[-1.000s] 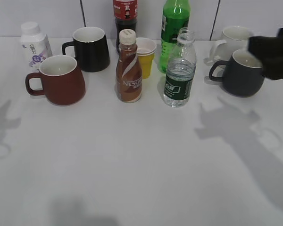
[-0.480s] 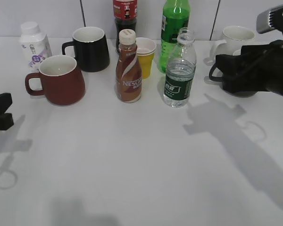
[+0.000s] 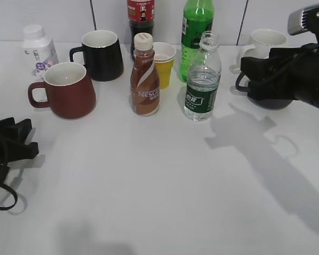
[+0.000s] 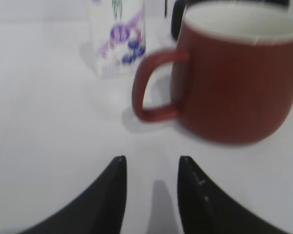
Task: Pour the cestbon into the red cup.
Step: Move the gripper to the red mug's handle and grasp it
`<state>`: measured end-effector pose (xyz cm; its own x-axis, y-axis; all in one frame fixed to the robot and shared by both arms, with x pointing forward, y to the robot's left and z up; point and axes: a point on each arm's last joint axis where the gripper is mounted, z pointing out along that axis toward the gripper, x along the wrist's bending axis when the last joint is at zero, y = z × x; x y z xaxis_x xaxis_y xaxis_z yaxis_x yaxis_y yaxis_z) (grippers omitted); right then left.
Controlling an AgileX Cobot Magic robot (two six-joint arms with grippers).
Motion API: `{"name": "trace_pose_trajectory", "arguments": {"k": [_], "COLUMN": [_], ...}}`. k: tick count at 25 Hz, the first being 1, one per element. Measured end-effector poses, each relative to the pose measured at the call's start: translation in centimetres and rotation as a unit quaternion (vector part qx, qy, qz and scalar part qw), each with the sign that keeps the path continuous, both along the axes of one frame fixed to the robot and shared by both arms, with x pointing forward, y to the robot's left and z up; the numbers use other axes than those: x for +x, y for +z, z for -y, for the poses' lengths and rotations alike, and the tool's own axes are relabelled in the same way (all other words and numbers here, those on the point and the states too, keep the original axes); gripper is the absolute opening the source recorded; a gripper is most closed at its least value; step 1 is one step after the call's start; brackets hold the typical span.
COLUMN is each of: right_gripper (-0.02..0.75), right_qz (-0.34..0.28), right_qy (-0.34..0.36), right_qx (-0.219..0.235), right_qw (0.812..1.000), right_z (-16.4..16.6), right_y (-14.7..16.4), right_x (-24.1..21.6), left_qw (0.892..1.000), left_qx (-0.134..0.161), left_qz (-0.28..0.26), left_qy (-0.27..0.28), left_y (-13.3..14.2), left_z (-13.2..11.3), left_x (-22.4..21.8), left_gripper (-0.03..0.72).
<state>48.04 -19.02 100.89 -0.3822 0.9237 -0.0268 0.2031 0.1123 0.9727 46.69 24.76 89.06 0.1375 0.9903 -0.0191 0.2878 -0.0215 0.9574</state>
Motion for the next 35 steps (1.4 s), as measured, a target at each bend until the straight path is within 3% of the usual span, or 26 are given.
{"name": "trace_pose_trajectory", "arguments": {"k": [18,35], "right_gripper": [0.43,0.43], "right_qz": [-0.01,-0.01], "right_qy": [0.0,0.0], "right_qx": [-0.003,-0.003], "right_qw": [1.0,1.0], "right_z": [-0.1,-0.1], "right_y": [-0.5,-0.5], "right_x": [0.2,0.2], "left_qw": [0.997,0.999], "left_qx": [-0.015,-0.003], "left_qz": [0.076,0.039], "left_qy": [0.013,-0.017], "left_y": [2.0,1.7], "left_z": [-0.2,0.2], "left_x": [5.3,6.3], "left_gripper": [0.276,0.277]}}
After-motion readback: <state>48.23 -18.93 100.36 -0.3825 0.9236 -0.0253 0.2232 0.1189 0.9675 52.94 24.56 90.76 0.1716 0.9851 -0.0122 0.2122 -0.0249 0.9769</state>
